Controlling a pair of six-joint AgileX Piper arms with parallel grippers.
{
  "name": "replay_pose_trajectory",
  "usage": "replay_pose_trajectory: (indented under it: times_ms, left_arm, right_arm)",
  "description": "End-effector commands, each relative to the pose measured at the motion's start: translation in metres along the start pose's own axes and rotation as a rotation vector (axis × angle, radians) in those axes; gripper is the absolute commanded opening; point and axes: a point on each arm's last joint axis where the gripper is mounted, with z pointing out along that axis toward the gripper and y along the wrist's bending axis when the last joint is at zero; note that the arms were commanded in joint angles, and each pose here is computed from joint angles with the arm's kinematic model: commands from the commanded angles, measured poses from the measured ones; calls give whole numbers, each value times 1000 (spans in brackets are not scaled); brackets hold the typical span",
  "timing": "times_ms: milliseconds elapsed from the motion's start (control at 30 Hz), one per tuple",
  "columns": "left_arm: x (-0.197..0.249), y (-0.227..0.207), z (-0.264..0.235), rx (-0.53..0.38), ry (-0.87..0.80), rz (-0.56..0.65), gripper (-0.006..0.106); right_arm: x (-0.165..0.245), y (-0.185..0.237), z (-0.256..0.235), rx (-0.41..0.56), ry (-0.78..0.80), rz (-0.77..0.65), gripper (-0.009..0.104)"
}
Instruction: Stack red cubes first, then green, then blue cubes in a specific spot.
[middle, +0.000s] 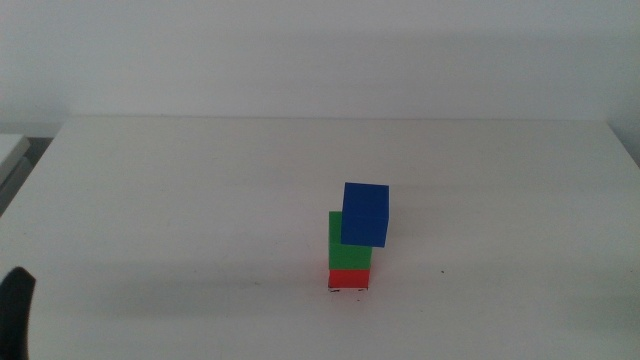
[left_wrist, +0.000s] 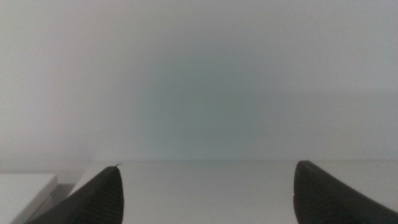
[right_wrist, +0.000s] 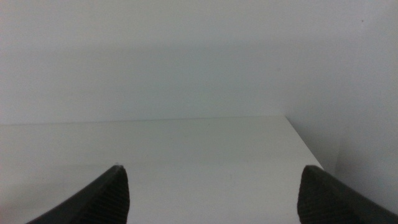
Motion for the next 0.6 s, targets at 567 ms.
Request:
replay_pose_trajectory:
  times_ms: [567]
  left_arm:
    - [9,0,-1,3,96,12,94]
  right_arm:
    - [0,0,0,5,-8,-13,93]
